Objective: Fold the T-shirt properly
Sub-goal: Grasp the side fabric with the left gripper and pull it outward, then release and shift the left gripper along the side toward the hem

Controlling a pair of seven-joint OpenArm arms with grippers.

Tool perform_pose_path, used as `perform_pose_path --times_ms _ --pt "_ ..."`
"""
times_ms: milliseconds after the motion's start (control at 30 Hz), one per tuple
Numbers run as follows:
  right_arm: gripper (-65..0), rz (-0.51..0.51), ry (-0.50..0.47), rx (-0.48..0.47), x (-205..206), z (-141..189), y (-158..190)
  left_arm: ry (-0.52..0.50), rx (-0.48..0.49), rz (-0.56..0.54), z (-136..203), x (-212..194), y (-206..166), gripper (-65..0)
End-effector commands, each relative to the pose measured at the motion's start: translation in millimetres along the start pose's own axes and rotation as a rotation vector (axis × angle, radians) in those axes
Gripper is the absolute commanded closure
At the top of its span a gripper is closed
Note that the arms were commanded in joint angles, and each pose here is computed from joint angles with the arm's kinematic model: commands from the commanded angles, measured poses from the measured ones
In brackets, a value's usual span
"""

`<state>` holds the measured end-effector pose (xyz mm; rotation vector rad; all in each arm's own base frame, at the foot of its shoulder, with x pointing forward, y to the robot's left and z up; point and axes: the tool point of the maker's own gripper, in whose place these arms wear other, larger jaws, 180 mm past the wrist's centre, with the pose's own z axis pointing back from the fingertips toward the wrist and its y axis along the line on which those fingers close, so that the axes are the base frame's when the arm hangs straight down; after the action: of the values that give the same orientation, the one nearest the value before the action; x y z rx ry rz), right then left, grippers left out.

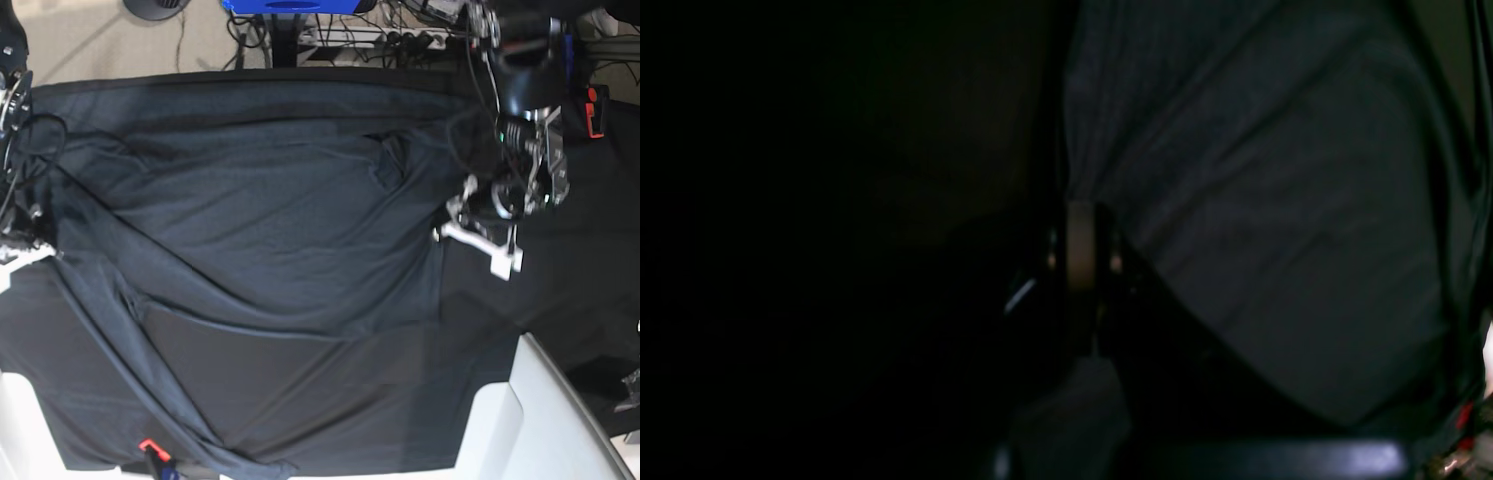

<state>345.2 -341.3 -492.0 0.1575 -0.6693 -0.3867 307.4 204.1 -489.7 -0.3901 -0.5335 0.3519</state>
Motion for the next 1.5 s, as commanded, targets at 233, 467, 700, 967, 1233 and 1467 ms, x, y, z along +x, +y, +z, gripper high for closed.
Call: perform_pose_path --times_ms 233,467,700,967,1233,1467 --pt "-0.2 0.004 -0.065 0.000 28 5 -3 0.043 0.058 -0.079 25 -18 10 0.0" --pt "-0.2 0.003 -0.064 0.001 28 5 -3 0.026 0.068 -0.122 44 -30 11 0.0" --pt "-0.2 0.004 -0.063 0.001 27 5 -3 0.024 0.072 -0.135 49 -34 11 0.0" --pt "-0.2 0.004 -0.063 0.001 27 5 -3 0.011 0.070 -0.167 57 -27 4 0.0" --pt "-0.2 0.004 -0.063 0.001 27 5 -3 0.005 0.071 -0.173 58 -24 4 -17.1" --pt "-0.2 0.004 -0.063 0.001 27 5 -3 -0.030 0.122 -0.171 74 -6 28 -34.2"
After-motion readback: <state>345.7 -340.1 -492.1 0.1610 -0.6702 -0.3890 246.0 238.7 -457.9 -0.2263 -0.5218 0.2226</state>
